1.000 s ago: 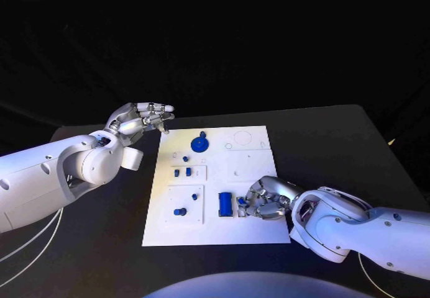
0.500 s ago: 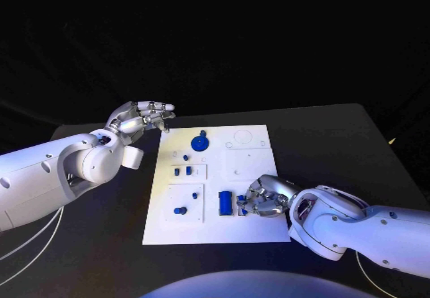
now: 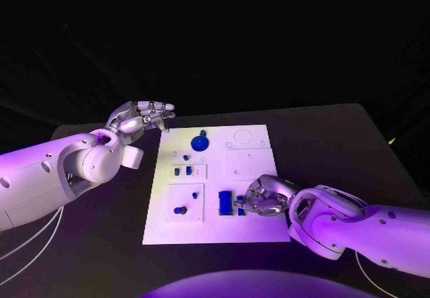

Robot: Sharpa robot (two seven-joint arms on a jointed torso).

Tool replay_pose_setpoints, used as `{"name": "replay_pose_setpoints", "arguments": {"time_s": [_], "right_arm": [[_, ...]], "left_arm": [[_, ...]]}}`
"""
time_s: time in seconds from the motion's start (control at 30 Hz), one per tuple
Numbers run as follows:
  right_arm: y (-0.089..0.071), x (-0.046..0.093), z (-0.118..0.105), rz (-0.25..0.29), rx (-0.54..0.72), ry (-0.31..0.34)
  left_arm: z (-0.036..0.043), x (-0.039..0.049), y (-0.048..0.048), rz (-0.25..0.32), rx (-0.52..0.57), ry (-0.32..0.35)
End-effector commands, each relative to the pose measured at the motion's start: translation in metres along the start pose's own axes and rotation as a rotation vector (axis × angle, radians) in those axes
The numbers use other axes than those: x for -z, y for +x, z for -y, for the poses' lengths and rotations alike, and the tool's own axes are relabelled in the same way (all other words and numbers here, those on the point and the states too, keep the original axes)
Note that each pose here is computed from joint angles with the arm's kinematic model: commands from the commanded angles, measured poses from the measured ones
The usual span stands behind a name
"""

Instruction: Assemble the parts on the task board

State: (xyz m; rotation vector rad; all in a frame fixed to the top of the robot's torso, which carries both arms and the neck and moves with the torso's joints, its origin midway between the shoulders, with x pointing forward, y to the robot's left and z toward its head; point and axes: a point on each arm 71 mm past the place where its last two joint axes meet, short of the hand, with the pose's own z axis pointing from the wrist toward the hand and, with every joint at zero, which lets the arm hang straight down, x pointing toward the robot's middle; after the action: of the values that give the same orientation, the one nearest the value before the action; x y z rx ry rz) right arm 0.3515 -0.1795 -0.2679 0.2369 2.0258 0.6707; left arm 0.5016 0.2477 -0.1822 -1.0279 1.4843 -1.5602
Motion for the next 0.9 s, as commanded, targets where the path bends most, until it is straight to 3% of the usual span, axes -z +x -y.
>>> {"name": "replay_pose_setpoints", "arguments": {"time_s": [0.03,0.53,0.8,0.9], "right_arm": [[0.001,0.000,-0.001,-0.009,0.019,-0.007],[-0.002,0.004,0.002,-0.011,0.060,-0.048],[-0.013,0.006,0.007,0.067,-0.003,-0.045],[-0.025,0.006,0.008,0.105,-0.089,-0.047]], "left_arm": [[0.0008,-0.0002,0.0024,-0.018,0.005,0.006],[0.0008,-0.0003,0.0017,-0.016,0.004,0.006],[0.0002,-0.0018,0.0013,-0.014,0.003,0.008],[-0.0003,-0.0029,0.0011,-0.013,0.003,0.009]]}}
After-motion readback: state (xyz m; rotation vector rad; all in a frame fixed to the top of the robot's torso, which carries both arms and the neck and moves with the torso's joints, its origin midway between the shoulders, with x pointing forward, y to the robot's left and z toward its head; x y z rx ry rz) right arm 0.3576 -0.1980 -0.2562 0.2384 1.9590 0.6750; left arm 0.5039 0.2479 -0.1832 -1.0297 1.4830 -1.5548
